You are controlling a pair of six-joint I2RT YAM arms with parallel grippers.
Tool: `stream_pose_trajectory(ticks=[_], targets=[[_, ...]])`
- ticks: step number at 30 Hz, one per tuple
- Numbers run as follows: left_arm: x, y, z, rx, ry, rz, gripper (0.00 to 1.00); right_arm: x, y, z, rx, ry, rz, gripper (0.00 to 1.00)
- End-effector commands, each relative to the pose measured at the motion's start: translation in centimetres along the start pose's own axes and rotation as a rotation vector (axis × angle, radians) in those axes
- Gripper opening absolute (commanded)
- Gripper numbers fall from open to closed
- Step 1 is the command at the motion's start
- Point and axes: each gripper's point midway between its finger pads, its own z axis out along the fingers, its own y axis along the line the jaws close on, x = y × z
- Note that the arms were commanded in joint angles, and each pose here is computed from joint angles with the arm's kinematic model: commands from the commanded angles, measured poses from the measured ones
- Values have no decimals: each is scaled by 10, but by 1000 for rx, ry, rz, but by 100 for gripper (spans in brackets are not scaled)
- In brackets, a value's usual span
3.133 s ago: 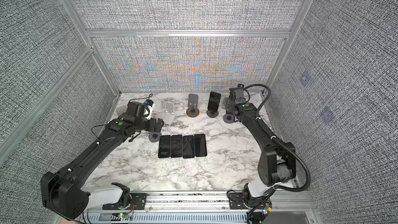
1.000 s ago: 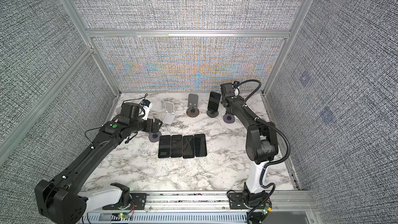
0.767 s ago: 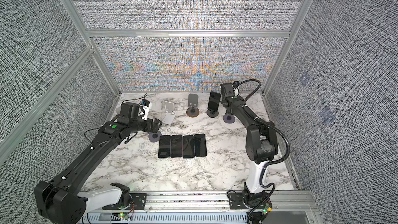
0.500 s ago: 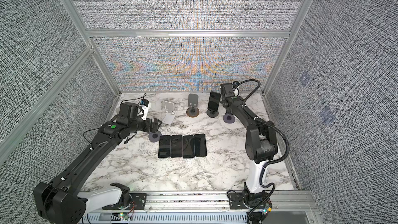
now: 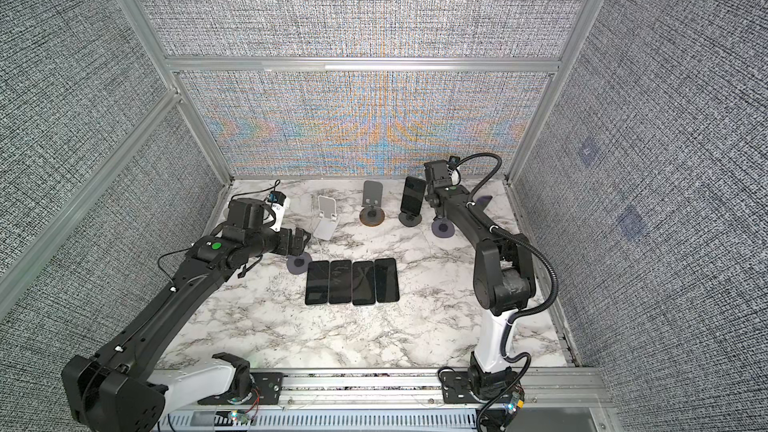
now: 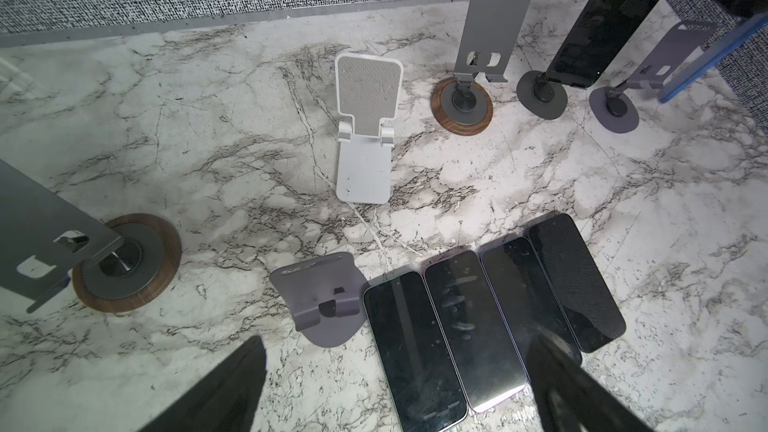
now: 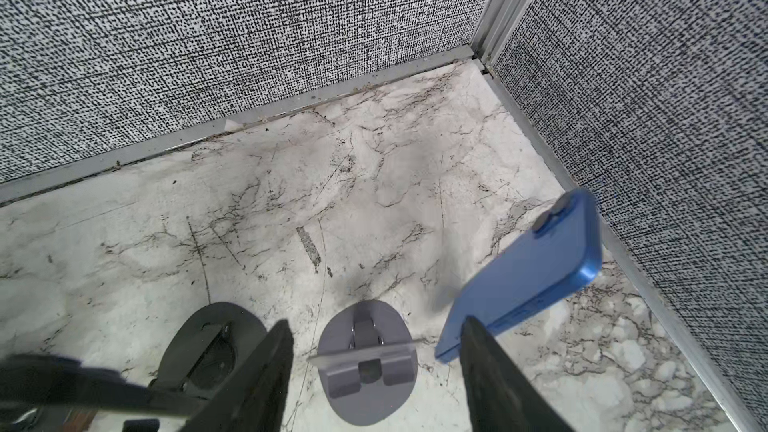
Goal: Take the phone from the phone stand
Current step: 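Pull the blue phone off its purple stand onto the table with the right gripper, then lower the right gripper over the face-down blue phone and grasp it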
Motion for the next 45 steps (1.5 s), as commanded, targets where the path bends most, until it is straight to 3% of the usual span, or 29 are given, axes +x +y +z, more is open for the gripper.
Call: stream_pose_trajectory(ticks=[1,6,12,17,24,33,45], targets=[[-4,0,-2,4,-17,4,99,-3,0,-4,-4,-3,7,65],[-3,1,-3,1,-17,2,99,-2,-12,-27,-55,28,3,72],[-4,-1,-3,12,-20,4,99,13,-65,-32,-108,212,73,83],[-2,3,-5,-9,-11,17,99,33,-120,-5,-9,408,205,98],[-3,6,-7,-29,-22,26,99,58,-153,44,81,712,365,99],[0,7,-4,-36,-5,33,99,70,-147,80,106,780,517,99],[-3,4,-7,-14,-23,29,99,94,-147,101,168,856,704,99]])
